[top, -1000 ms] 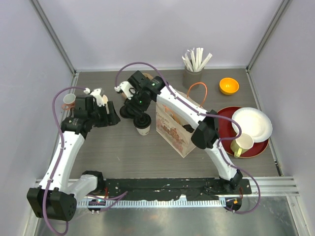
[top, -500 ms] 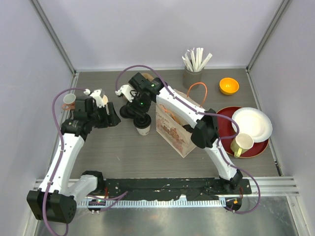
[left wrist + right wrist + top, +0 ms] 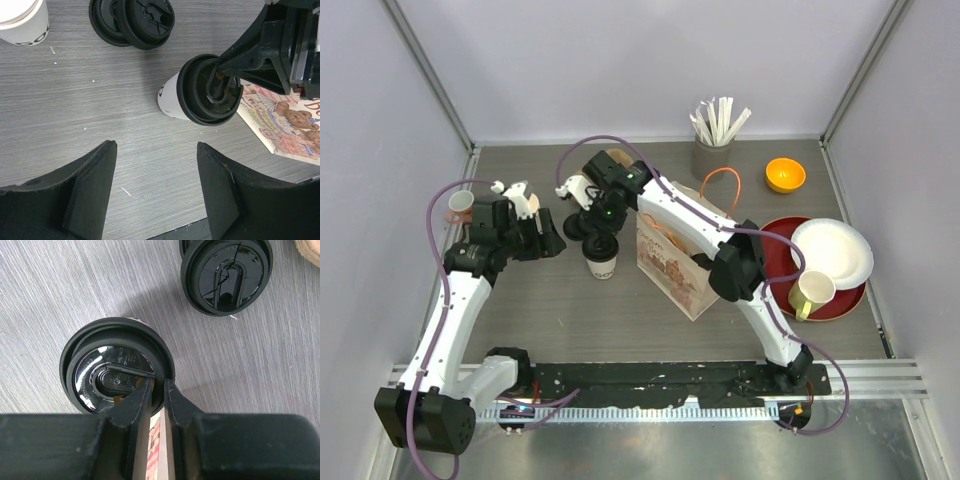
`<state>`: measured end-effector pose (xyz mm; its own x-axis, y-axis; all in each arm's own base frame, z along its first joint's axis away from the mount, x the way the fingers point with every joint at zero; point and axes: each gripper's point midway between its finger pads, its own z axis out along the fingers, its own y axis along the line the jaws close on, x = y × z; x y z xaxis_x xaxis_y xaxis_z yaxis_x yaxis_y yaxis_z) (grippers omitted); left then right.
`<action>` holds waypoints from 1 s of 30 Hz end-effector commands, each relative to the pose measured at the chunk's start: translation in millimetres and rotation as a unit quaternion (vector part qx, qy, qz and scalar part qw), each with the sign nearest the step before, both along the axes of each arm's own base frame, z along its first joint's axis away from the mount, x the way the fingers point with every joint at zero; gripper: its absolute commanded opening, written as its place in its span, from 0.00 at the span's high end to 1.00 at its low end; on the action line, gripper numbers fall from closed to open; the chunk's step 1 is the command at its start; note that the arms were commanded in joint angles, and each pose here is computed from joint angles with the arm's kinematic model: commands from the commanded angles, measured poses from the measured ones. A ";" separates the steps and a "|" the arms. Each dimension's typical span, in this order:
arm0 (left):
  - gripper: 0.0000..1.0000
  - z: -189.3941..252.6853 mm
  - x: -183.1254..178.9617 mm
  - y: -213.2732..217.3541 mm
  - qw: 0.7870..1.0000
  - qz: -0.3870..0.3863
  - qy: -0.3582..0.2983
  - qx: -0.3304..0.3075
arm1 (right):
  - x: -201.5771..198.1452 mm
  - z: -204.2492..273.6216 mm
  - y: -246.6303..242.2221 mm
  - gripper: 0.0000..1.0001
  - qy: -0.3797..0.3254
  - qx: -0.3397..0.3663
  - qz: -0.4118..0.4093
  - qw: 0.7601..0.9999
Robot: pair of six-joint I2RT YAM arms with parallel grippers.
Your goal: Pack the takeout coffee
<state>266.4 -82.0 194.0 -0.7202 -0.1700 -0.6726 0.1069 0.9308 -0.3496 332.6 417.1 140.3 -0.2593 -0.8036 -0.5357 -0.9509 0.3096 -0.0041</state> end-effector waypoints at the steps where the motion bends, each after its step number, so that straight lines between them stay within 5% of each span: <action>1: 0.31 10.3 4.4 -1.2 0.999 -0.010 -0.031 -0.002 | -9.5 7.7 -4.9 0.86 -0.013 -0.012 0.005 1.000; 4: 0.31 10.3 4.6 -1.7 0.999 -0.011 -0.031 -0.003 | -9.5 16.7 -1.1 0.98 -0.028 -0.007 0.002 1.000; 13: 0.32 11.4 5.3 -2.2 0.999 -0.013 -0.031 -0.003 | -2.6 117.7 17.0 0.99 -0.087 0.126 -0.062 0.986; 30: 0.31 12.6 2.2 -10.8 0.999 -0.038 -0.029 -0.018 | -27.1 338.2 -9.9 0.99 -0.166 0.412 -0.145 0.884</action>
